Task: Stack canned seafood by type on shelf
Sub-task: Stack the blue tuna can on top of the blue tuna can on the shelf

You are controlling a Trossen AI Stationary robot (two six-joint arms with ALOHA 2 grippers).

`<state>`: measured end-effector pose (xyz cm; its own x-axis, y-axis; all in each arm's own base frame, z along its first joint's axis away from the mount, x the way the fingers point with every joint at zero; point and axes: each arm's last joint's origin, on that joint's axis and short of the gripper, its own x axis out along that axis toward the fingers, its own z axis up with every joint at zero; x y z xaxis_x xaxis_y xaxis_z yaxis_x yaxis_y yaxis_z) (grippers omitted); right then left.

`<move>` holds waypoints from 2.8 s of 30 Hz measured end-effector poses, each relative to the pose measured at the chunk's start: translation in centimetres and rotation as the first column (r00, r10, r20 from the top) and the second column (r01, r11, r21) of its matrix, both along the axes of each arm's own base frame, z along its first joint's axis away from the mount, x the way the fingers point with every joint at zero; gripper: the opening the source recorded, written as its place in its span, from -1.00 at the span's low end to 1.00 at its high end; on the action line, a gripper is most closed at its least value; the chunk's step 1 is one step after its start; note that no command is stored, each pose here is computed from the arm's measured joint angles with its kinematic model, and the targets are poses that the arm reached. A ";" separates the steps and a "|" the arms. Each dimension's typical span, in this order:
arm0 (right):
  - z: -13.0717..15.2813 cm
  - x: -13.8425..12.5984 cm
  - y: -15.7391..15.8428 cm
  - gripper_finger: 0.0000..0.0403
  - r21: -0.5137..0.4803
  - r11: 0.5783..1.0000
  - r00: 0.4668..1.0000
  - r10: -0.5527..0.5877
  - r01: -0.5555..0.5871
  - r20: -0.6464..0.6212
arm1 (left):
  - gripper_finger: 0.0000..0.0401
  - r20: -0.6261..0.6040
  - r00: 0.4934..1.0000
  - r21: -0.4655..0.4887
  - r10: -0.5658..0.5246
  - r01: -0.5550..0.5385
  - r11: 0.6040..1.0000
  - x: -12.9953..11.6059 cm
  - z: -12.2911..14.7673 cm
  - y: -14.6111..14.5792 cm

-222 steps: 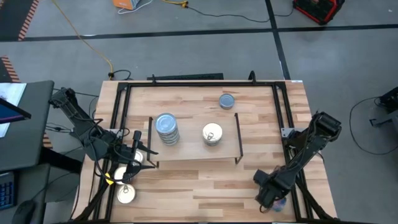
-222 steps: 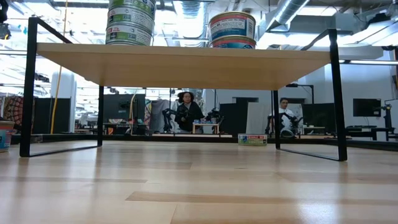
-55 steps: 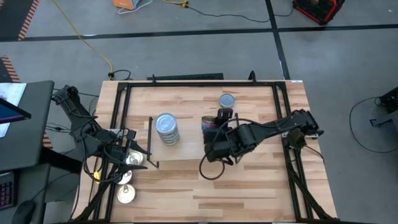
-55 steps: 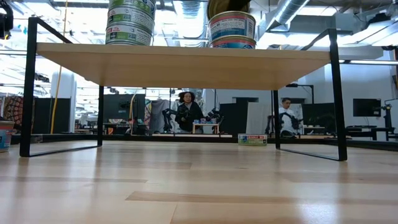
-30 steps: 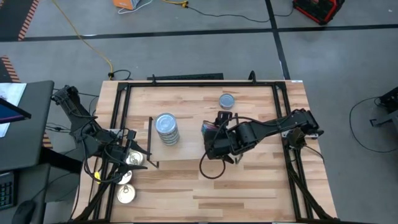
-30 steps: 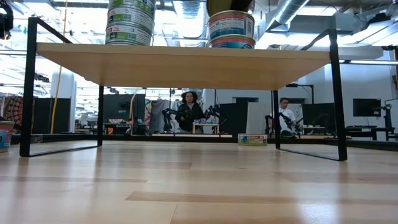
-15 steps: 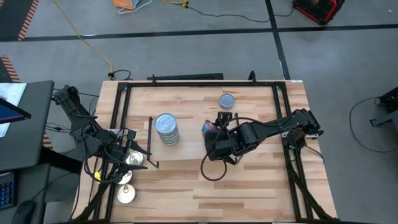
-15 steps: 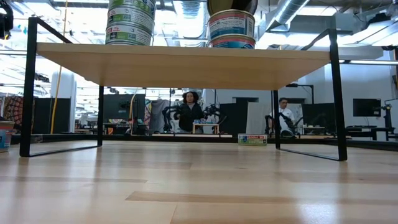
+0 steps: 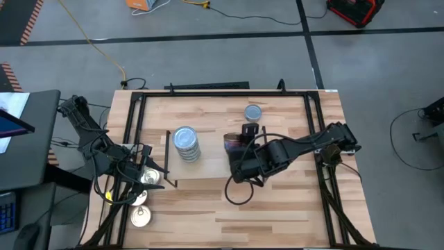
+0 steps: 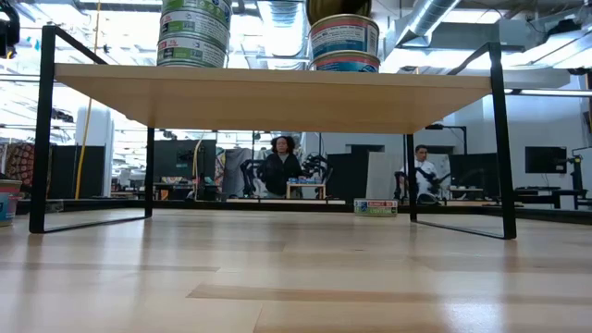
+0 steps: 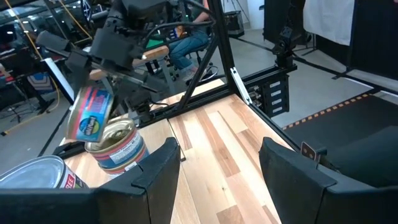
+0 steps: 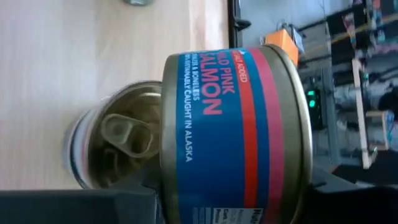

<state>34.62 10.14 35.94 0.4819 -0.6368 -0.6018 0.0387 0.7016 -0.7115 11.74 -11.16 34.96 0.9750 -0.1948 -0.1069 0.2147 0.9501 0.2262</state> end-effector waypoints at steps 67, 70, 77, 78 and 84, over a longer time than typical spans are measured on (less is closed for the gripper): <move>5.9 -5.6 1.4 0.77 0.410 0.896 0.951 -0.257 0.168 0.173 | 0.05 -0.045 0.995 -0.028 -0.085 0.084 0.996 -0.1 -0.4 -0.2; 6.1 -6.7 1.8 0.74 0.504 0.846 0.942 -0.291 0.173 0.167 | 0.05 -0.055 0.988 -0.032 -0.145 0.143 0.989 -0.2 -0.4 -0.4; 3.6 -7.6 4.8 0.67 0.567 0.808 0.937 -0.306 0.161 0.170 | 0.05 -0.058 0.980 -0.025 -0.193 0.192 0.981 -0.2 -0.4 -0.5; 2.7 -7.5 5.6 0.66 0.568 0.809 0.941 -0.293 0.149 0.169 | 0.05 -0.055 0.980 -0.021 -0.194 0.193 0.981 -0.2 -0.4 -0.5; -1.0 -6.7 9.4 0.63 0.621 0.784 0.947 -0.200 0.001 0.251 | 0.05 -0.035 0.980 -0.021 -0.196 0.195 0.981 -0.2 -0.2 -0.5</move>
<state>27.92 19.56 34.95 0.6487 -0.2418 -0.7216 0.2658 0.9605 -0.0828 11.56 -11.70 34.75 0.9134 -0.3833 -0.1370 0.4044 0.8927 0.1987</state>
